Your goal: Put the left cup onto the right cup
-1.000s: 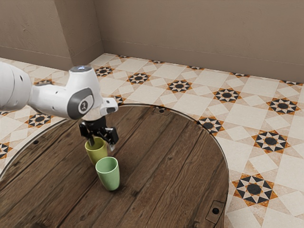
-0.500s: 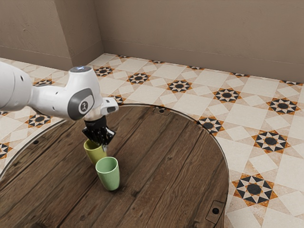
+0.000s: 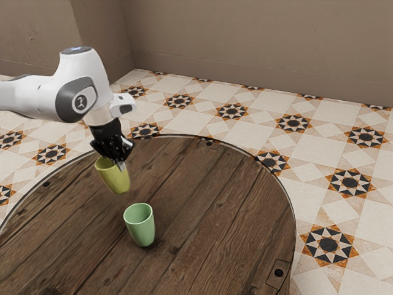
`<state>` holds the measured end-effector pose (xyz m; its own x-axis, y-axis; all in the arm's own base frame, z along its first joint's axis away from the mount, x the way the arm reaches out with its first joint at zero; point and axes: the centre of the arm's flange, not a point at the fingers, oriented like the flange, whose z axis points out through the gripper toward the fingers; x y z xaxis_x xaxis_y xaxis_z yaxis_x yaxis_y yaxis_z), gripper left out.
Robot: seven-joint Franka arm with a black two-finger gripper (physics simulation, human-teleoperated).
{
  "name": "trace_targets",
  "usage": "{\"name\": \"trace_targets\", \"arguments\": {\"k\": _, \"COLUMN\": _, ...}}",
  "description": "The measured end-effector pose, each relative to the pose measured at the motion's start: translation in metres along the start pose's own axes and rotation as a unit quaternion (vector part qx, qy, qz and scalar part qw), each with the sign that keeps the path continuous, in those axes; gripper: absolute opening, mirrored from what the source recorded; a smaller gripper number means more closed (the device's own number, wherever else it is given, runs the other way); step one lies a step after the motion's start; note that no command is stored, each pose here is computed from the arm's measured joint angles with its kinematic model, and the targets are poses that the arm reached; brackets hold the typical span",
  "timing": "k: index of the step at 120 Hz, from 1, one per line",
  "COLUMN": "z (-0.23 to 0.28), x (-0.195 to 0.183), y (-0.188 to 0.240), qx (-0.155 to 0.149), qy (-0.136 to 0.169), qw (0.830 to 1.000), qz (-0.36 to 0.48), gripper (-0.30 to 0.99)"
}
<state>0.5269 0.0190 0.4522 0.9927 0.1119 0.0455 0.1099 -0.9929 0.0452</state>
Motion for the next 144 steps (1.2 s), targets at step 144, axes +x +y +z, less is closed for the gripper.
{"name": "trace_targets", "arguments": {"k": 144, "z": 0.043, "x": -0.059, "y": 0.108, "qx": 0.026, "qy": -0.024, "qw": 0.997, "qz": 0.067, "gripper": 0.3}}
